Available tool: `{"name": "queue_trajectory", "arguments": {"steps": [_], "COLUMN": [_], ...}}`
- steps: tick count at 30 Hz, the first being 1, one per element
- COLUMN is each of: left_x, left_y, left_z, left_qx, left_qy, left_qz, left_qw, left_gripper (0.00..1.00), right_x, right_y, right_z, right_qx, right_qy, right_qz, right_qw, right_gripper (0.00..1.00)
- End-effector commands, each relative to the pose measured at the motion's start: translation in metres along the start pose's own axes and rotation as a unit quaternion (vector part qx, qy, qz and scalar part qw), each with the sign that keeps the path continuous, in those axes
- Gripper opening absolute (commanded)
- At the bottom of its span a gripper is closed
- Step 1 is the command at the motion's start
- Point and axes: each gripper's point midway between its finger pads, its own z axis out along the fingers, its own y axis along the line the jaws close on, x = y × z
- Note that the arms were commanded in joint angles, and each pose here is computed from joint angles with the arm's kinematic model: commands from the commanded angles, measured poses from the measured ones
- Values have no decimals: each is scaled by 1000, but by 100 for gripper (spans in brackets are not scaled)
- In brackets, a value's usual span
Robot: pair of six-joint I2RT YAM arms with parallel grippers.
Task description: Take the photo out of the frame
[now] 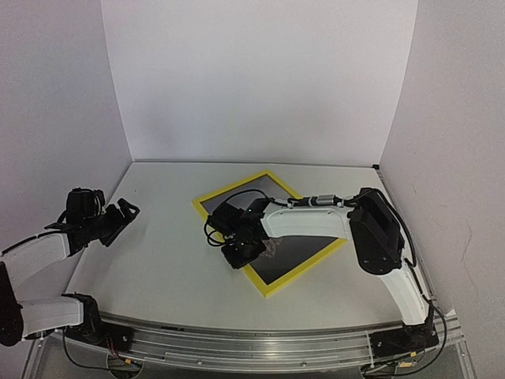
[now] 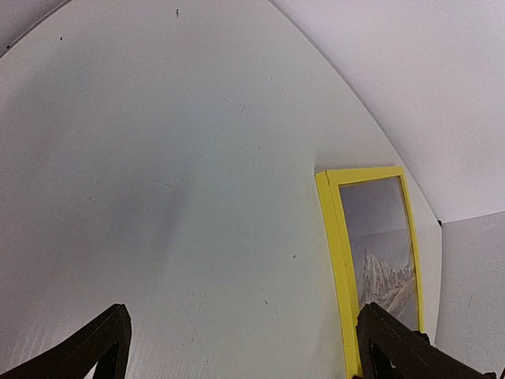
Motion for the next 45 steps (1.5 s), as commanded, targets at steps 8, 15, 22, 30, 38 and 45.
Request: {"name": "queue_trajectory", "arguments": {"steps": [8, 15, 22, 30, 38, 45], "left_x": [24, 78, 97, 112, 127, 131], "left_y": [-52, -94, -119, -134, -138, -150], "left_z": [4, 40, 69, 86, 106, 108], "left_qx": [173, 173, 211, 237, 235, 205], "left_qy": [52, 109, 128, 140, 169, 165], "left_qz": [-66, -53, -88, -113, -136, -146], "left_qw": [981, 978, 965, 955, 947, 954], "left_gripper": [100, 100, 100, 99, 68, 34], "right_x": [-26, -34, -33, -32, -35, -27], "right_y": [36, 49, 65, 70, 77, 67], "right_z": [-66, -103, -124, -124, -129, -119], "right_qx": [-91, -150, -203, -217, -233, -205], "right_qy": [-36, -40, -29, -19, -19, -17], "right_qz": [18, 36, 35, 36, 35, 28], "right_qw": [995, 987, 978, 975, 972, 978], "right_gripper": [0, 0, 0, 0, 0, 0]}}
